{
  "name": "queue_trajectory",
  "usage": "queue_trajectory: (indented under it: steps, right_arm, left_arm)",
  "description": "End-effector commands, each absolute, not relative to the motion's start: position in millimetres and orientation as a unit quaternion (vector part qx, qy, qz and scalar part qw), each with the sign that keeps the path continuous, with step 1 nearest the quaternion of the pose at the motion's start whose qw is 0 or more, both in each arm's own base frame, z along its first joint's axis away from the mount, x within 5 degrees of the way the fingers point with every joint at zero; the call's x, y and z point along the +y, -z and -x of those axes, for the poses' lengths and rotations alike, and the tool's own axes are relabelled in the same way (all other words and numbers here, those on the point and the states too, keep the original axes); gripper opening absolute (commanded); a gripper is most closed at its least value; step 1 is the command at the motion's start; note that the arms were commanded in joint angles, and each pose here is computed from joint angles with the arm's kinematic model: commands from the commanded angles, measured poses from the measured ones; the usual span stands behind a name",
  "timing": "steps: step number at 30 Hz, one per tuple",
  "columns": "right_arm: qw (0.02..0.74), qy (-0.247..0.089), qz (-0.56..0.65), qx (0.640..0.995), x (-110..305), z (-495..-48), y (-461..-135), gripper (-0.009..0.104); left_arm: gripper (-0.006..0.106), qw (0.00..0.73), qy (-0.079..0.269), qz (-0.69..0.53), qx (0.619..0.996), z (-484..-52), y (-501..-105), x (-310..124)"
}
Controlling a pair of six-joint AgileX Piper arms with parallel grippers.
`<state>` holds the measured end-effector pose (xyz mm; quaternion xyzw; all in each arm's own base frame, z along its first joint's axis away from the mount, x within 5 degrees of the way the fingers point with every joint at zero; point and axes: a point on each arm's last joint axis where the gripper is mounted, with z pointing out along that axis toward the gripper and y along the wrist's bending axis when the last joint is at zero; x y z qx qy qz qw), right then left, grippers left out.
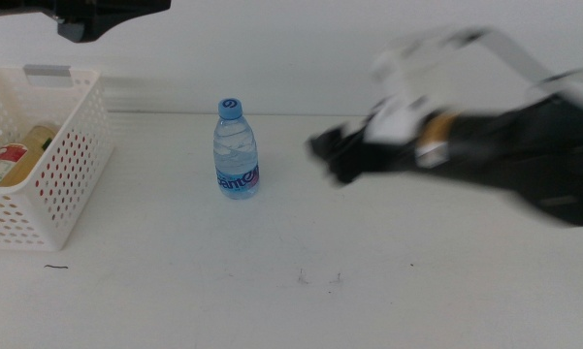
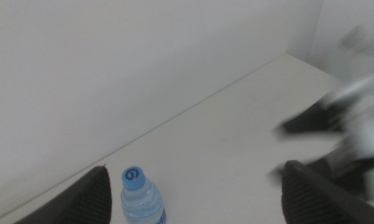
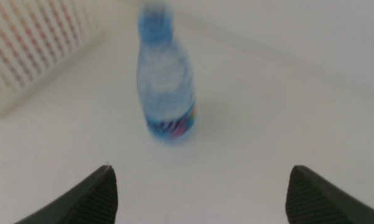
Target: Use arms to grab the bottles and put them into the dustbin to the left of the table.
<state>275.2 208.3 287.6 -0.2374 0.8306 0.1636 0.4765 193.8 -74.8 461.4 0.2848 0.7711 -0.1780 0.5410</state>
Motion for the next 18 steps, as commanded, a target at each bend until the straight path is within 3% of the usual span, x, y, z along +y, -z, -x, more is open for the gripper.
queue_trajectory:
  steps: [1, 3, 7, 18]
  right_arm:
    - [0.493, -0.141, 0.238, 0.825, 180.5, -243.2, -331.2, 0.091]
    - [0.515, -0.126, 0.240, 0.813, 160.9, -223.0, -365.4, 0.091]
    - [0.526, -0.106, 0.238, 0.809, 142.9, -205.7, -395.6, 0.091]
    - [0.534, -0.107, 0.240, 0.804, 142.4, -204.7, -399.5, 0.091]
  left_arm:
    - [0.094, 0.548, 0.175, -0.282, 0.768, -192.8, -464.2, -73.6]
    - [0.094, 0.548, 0.175, -0.282, 0.768, -192.8, -464.2, -73.6]
    - [0.094, 0.548, 0.175, -0.282, 0.768, -192.8, -464.2, -73.6]
    - [0.094, 0.548, 0.176, -0.281, 0.768, -192.8, -464.2, -73.6]
